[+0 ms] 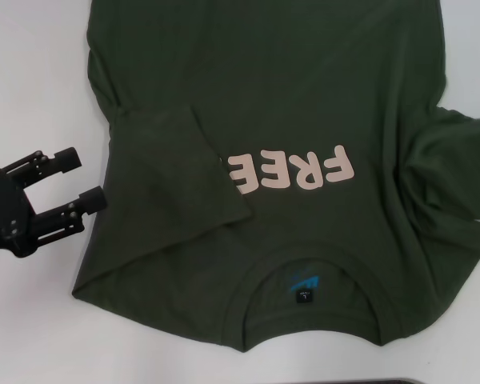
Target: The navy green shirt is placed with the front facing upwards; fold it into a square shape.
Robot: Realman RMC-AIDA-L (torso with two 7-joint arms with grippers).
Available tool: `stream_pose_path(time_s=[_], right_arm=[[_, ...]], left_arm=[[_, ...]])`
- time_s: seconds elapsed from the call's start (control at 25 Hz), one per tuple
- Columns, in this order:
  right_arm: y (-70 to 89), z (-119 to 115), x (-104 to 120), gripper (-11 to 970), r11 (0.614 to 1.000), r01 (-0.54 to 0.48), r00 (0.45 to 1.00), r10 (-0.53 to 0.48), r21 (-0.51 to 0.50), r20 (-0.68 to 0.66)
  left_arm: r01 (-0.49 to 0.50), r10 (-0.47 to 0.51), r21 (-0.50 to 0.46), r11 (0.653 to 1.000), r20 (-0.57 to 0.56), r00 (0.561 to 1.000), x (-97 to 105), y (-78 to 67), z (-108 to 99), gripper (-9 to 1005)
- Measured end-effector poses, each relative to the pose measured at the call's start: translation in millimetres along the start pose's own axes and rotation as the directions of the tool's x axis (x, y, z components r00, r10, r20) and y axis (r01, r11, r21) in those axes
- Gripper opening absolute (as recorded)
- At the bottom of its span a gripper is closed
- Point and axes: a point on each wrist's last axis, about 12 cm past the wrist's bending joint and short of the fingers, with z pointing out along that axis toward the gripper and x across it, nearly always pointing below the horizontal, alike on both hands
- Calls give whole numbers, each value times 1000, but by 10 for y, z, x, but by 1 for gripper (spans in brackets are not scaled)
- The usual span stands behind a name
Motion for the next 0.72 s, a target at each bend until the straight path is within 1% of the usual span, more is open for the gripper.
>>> stream_pose_path(time_s=[0.4,0.72], right_arm=[[-47,-308,-78,15,999,-27,997,23,40,79],[-49,-469,-130,16,998,-40,991,33,49,132]], left_arm=[[-3,3,-1,1000,23,1000,-16,-9,-6,781],[-3,3,-1,1000,25,1000,-15,-13,-11,781]])
